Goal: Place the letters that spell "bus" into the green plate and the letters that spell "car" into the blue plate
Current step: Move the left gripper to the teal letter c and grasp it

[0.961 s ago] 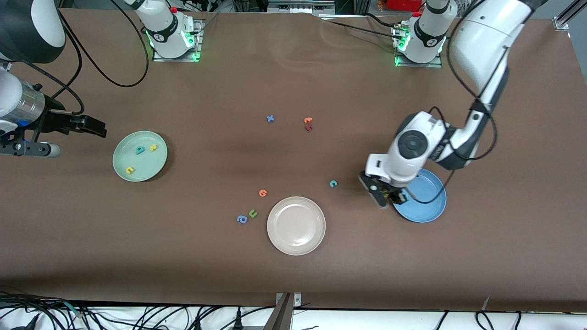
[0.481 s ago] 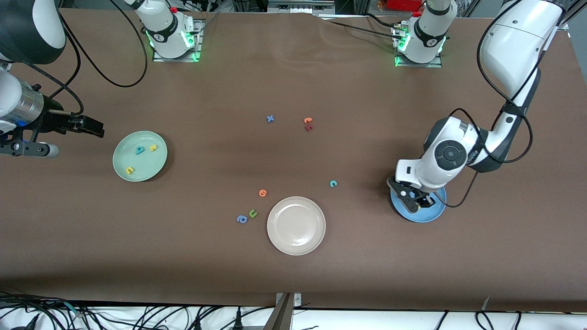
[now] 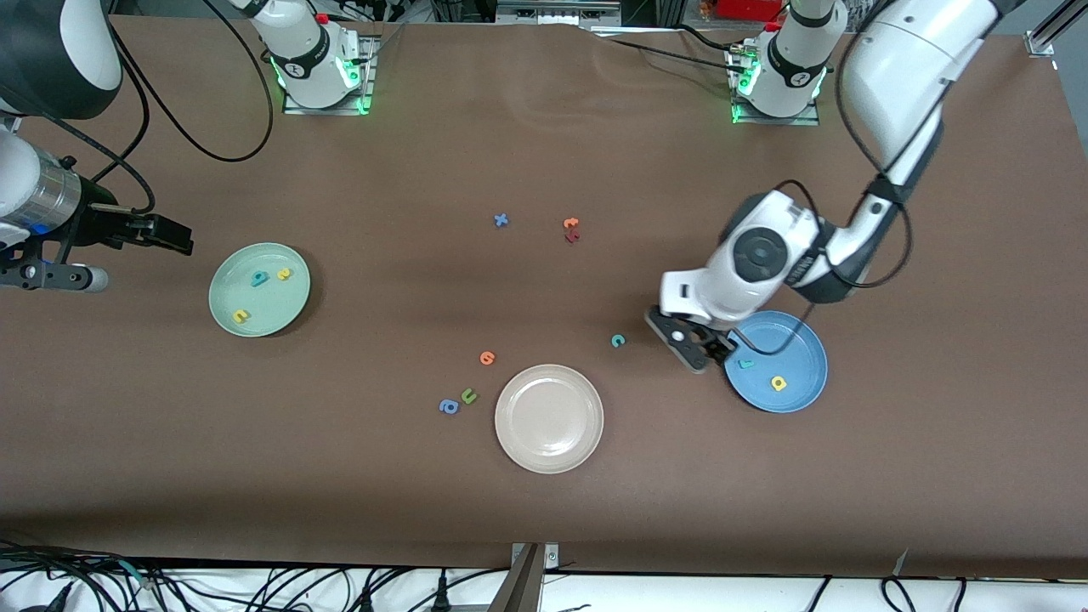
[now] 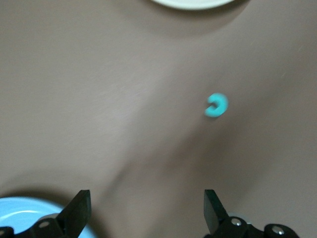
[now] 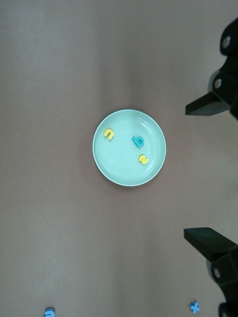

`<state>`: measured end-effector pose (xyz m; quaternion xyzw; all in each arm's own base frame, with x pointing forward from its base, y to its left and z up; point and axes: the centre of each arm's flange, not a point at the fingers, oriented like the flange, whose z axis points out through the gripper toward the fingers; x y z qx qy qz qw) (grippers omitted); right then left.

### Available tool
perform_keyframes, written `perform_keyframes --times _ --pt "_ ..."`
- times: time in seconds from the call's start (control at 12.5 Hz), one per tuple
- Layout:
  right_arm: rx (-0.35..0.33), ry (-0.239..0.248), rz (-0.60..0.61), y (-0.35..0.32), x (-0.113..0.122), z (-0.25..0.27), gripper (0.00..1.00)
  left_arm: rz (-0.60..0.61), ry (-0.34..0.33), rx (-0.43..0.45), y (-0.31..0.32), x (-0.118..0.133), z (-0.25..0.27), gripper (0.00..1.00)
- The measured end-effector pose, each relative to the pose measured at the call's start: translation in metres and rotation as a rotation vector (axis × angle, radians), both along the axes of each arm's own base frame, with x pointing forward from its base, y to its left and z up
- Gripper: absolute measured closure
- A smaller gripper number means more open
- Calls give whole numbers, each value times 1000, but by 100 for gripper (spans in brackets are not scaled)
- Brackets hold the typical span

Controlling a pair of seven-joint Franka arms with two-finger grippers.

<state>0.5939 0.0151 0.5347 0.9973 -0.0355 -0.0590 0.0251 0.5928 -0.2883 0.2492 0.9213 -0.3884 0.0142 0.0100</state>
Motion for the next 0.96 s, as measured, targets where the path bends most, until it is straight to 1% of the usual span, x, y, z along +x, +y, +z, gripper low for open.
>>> perform_keyframes --times 0.16,0.32,0.56,0.8,0.96 --pt "0 0 0 0 0 0 0 35 -1 -13 -44 -13 -2 0" --pt "0 1 0 0 0 0 0 29 -2 -15 -68 -12 -15 0" --pt "0 2 0 0 0 -1 0 -22 -12 9 -62 6 -43 0" --pt "0 2 0 0 0 -1 0 -41 -26 -46 -67 6 -73 3" --pt "0 2 0 0 0 -1 0 -50 -27 -55 -72 4 -79 4"
